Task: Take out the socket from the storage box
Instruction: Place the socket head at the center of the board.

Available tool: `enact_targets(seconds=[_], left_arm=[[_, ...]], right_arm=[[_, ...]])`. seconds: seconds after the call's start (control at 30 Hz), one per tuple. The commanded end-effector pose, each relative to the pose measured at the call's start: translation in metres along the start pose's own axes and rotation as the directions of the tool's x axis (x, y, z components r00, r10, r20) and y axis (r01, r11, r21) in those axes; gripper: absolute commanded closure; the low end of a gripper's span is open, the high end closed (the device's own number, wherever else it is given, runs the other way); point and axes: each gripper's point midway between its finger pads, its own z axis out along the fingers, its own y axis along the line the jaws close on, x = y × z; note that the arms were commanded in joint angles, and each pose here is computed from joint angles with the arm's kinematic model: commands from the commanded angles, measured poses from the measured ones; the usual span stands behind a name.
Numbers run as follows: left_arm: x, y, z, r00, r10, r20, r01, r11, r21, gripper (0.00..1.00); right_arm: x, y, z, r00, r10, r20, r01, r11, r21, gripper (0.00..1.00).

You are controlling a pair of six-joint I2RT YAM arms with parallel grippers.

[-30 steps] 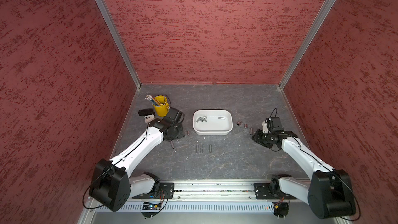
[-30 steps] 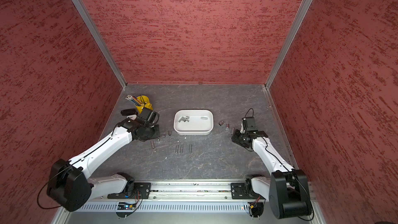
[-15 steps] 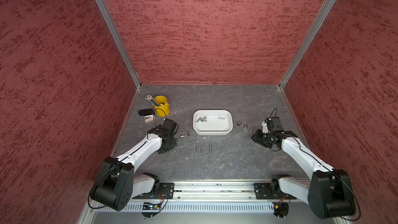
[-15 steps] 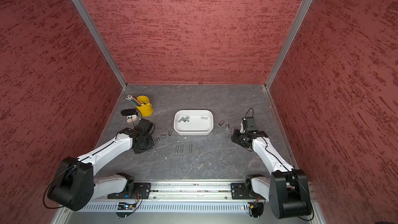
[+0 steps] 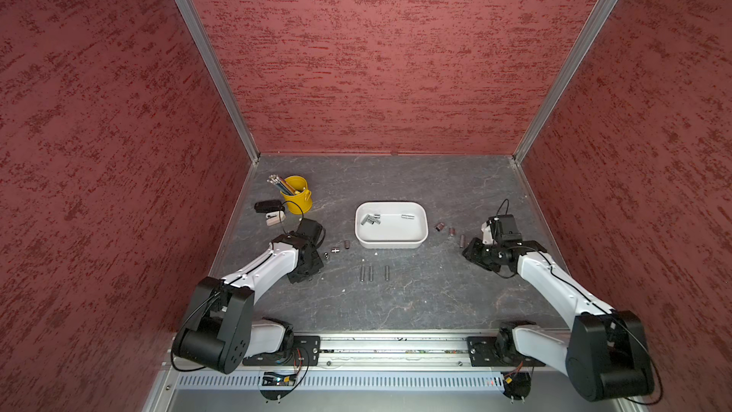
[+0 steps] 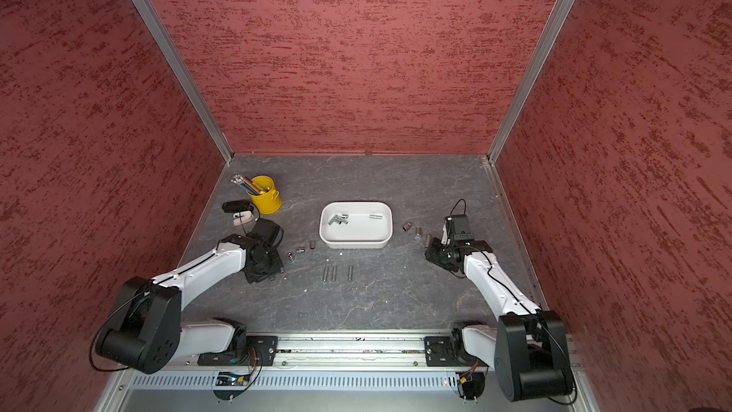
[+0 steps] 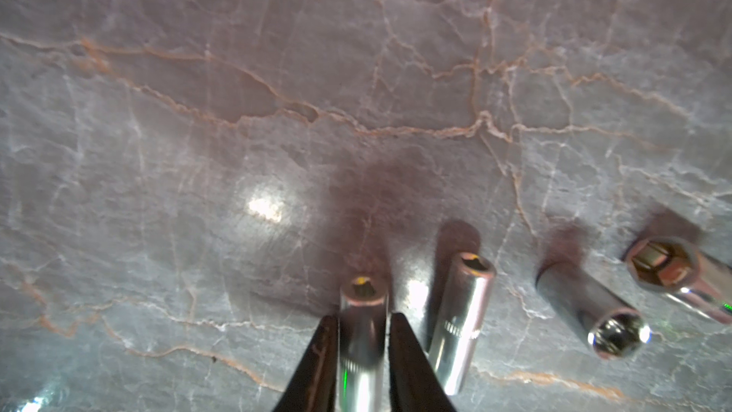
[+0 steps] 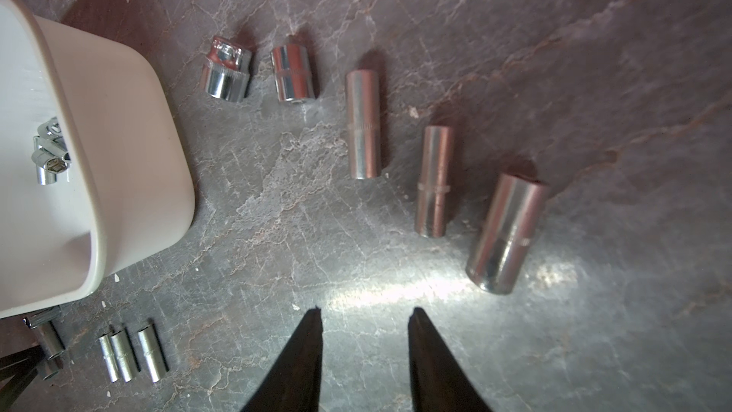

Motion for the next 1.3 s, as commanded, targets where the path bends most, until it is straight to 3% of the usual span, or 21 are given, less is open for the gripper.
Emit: enact_targets(seconds=[0.0,0.57,0.67,0.83,1.0,1.17,1.27], left_arm=[[-0.002,-0.002,0.001,1.0,0.001,0.0,-0.001,1.0,0.016,0.69],[-0.003,0.0,-0.012,0.999,-0.015,0.051,0.012,0.998,0.066,0.61],[-0.006,-0.002,-0.028,0.996,-0.018,0.091,0.009,0.994,0.107,0.59],[-0.013,-0.02,-0.07,0.988,-0.019,0.151,-0.017,0.972,0.232,0.59],[-0.019,-0.043,-0.122,0.982,0.064,0.179,-0.124,0.929,0.348,0.57],[-0.026,-0.055,-0.172,0.951,0.175,0.257,-0.269,0.875,0.401,0.54],[-0.031,-0.047,-0.184,0.936,0.2,0.29,-0.3,0.884,0.359,0.53]], right_arm=[[-0.002,0.004,0.002,1.0,-0.018,0.008,0.019,1.0,-0.014,0.61],[-0.001,0.01,-0.005,1.0,-0.01,-0.009,0.01,0.999,-0.031,0.61],[-0.011,0.028,-0.021,0.999,-0.033,0.029,0.035,0.996,-0.078,0.61],[-0.036,0.073,-0.046,0.978,-0.173,0.118,0.187,0.975,-0.122,0.62],[-0.044,0.141,-0.049,0.906,-0.399,0.144,0.417,0.899,-0.136,0.64],[-0.033,0.193,-0.011,0.733,-0.68,0.026,0.679,0.728,-0.096,0.63],[-0.035,0.203,0.019,0.677,-0.735,-0.041,0.732,0.678,-0.066,0.64]])
